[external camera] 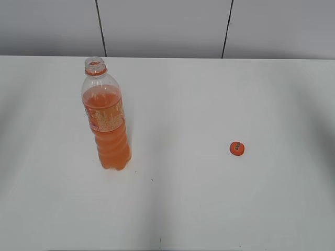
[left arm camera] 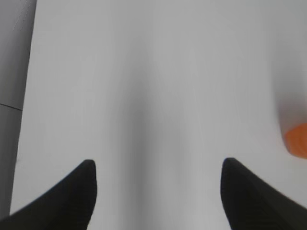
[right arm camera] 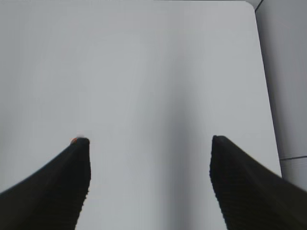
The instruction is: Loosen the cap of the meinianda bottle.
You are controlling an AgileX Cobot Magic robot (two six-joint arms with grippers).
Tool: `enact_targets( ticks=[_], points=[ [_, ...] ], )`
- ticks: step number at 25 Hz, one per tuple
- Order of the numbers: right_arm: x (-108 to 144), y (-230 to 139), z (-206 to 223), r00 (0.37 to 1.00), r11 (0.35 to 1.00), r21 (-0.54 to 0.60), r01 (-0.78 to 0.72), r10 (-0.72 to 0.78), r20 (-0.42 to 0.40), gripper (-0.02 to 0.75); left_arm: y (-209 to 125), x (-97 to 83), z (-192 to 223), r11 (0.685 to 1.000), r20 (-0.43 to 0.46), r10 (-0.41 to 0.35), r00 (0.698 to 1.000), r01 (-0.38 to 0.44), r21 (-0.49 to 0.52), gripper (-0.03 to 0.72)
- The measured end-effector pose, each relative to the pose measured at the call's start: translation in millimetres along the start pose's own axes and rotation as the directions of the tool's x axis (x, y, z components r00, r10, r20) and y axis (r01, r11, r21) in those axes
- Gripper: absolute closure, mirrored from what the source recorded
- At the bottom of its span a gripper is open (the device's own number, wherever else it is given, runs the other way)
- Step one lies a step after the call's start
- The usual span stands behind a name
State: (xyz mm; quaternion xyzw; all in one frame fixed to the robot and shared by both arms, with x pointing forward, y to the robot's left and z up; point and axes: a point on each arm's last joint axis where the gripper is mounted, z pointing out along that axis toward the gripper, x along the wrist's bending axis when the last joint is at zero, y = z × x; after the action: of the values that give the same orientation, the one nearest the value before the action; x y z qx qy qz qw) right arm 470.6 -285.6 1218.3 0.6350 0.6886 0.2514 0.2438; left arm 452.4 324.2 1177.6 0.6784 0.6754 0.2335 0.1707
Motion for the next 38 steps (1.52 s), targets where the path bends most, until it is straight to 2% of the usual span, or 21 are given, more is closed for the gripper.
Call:
enact_targets(
  ticks=[5, 12, 21, 29, 38],
  points=[
    [1.1, -41.9, -11.8, 1.0, 1.0, 0.027, 0.001, -0.001, -0.001, 0.157, -47.2, -8.3, 8.0, 0.998, 0.04, -0.012, 0.999, 0.01, 0.066, 0.2],
    [2.6, -104.1, -9.2, 1.0, 0.995, 0.101, 0.001, -0.001, -0.003, 0.156, -100.1, -16.4, 16.6, 0.995, 0.064, -0.024, 0.998, 0.018, 0.095, 0.2],
    [4.1, -161.4, -12.3, 1.0, 0.994, 0.111, 0.001, -0.001, -0.003, 0.156, -163.2, -25.7, 17.2, 0.999, 0.087, -0.036, 0.996, 0.033, 0.039, 0.2],
    [5.1, -203.0, 17.6, 1.0, 0.979, 0.204, 0.002, -0.001, -0.005, 0.156, -200.4, -30.1, 9.8, 0.992, 0.083, -0.034, 0.996, 0.044, -0.121, 0.2],
    [5.7, -228.7, 35.6, 1.0, 0.958, 0.287, 0.002, 0.0, -0.008, 0.156, -221.5, -31.9, -8.2, 0.945, 0.069, -0.028, 0.997, 0.049, -0.325, 0.2]
  ],
)
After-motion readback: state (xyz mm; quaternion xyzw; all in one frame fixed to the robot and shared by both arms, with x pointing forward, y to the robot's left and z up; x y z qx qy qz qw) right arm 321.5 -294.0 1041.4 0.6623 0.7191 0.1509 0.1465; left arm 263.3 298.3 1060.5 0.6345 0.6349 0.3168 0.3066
